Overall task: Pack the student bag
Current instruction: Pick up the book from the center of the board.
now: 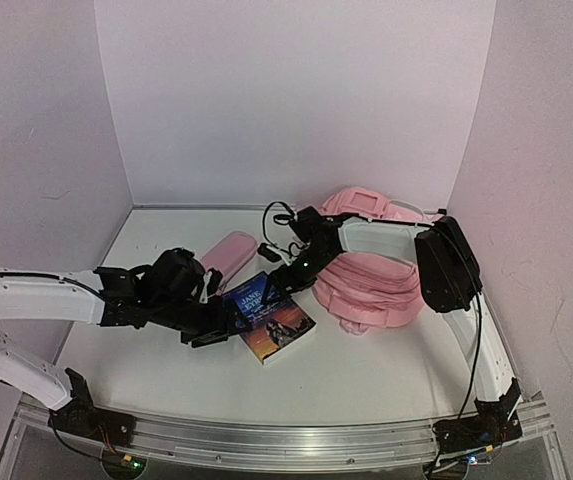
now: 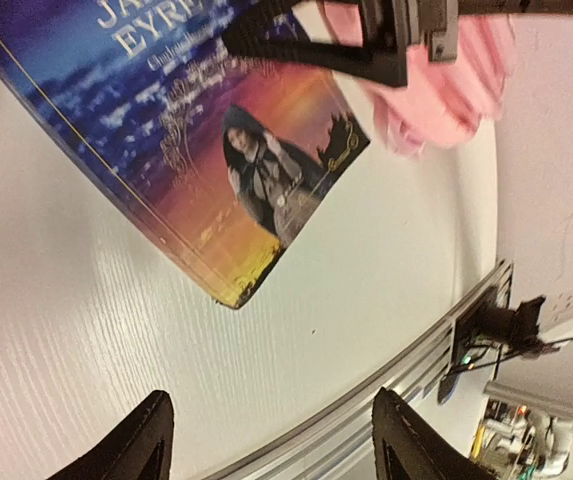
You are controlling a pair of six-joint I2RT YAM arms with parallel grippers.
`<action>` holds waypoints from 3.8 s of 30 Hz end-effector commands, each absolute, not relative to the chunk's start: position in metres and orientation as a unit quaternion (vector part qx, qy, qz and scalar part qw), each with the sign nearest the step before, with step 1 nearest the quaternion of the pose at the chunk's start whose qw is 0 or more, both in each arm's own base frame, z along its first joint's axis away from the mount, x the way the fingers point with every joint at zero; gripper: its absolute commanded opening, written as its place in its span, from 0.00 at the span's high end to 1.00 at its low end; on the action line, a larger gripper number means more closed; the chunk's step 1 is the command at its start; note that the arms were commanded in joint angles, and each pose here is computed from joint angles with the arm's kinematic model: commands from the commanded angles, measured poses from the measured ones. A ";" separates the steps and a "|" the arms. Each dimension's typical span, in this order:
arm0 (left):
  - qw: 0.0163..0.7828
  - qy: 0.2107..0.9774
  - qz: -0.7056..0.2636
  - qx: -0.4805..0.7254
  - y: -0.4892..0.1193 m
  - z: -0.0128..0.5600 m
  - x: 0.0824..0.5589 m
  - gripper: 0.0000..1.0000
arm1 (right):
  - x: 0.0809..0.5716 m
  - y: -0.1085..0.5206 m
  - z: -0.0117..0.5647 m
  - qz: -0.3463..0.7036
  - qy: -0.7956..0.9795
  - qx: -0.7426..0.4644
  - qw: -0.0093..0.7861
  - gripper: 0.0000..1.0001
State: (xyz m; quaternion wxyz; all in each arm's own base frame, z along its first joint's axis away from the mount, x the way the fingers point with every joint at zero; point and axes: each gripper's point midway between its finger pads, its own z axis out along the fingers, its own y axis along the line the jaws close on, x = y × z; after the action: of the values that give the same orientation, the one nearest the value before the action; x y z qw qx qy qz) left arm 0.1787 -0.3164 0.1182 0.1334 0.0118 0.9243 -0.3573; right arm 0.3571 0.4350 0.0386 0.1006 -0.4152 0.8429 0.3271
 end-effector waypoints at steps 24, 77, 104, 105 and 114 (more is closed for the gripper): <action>0.148 0.908 -0.371 -0.123 -0.379 0.048 0.250 0.47 | 0.303 0.432 0.092 0.491 0.804 -0.333 -0.047 0.66; 0.182 0.862 -0.473 -0.029 -0.316 0.194 0.217 0.00 | 0.219 0.380 0.313 0.541 0.614 -0.566 0.097 1.00; 0.337 0.765 -0.546 -0.058 -0.303 0.281 0.254 0.99 | 0.305 0.392 0.307 0.514 0.721 -0.447 0.125 0.13; 0.351 0.759 -0.545 -0.067 -0.298 0.287 0.257 1.00 | 0.331 0.388 0.313 0.517 0.739 -0.406 0.148 0.04; 0.459 0.694 -0.540 -0.127 -0.264 0.350 0.281 1.00 | 0.374 0.363 0.312 0.537 0.786 -0.267 0.150 0.02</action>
State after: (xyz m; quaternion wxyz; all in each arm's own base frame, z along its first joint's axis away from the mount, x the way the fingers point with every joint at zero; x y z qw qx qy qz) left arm 0.2632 -0.2728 0.2105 0.3247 -0.1136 0.8324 -0.4345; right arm 0.3872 0.3586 0.2815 0.1469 -0.3045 0.7920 0.5083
